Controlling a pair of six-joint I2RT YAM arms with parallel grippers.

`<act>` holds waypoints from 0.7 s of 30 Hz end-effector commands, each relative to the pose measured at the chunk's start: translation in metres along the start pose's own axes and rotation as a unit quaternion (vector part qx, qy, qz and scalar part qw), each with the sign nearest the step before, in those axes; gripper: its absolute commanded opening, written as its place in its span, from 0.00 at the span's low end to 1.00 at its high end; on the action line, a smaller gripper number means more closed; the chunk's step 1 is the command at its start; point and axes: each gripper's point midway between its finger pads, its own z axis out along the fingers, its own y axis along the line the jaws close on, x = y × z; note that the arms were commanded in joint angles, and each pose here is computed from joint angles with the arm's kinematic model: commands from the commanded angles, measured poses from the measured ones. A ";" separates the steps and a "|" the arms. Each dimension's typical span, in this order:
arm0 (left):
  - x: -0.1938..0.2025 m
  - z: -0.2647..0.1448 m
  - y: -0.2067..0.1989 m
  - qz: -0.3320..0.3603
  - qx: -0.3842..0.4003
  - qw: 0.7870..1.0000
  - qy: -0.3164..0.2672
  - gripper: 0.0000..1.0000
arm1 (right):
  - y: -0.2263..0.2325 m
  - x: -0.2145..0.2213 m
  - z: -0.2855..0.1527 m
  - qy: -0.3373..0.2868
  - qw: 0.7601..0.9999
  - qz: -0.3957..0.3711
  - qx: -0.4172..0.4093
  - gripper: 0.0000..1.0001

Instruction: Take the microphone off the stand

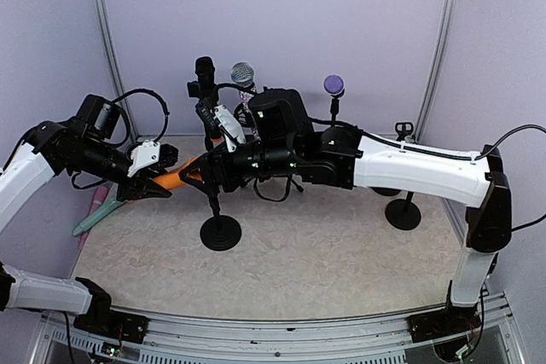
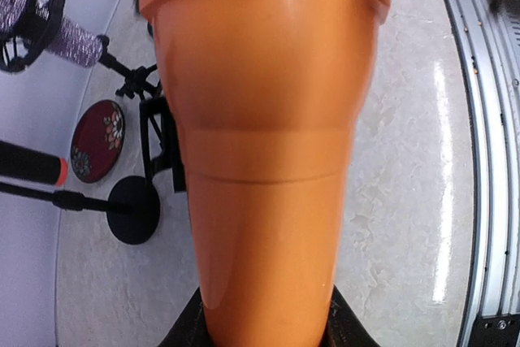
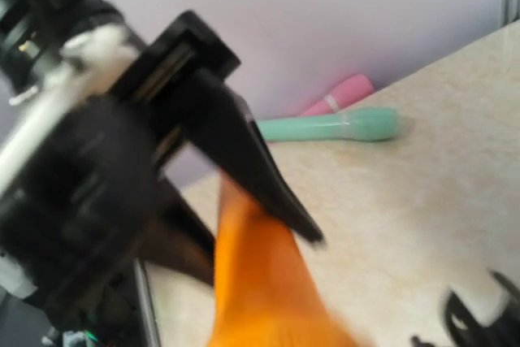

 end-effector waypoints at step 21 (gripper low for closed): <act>0.333 -0.007 -0.001 -0.224 -0.166 0.907 0.316 0.20 | -0.076 0.012 -0.001 0.014 0.992 -0.065 0.106 1.00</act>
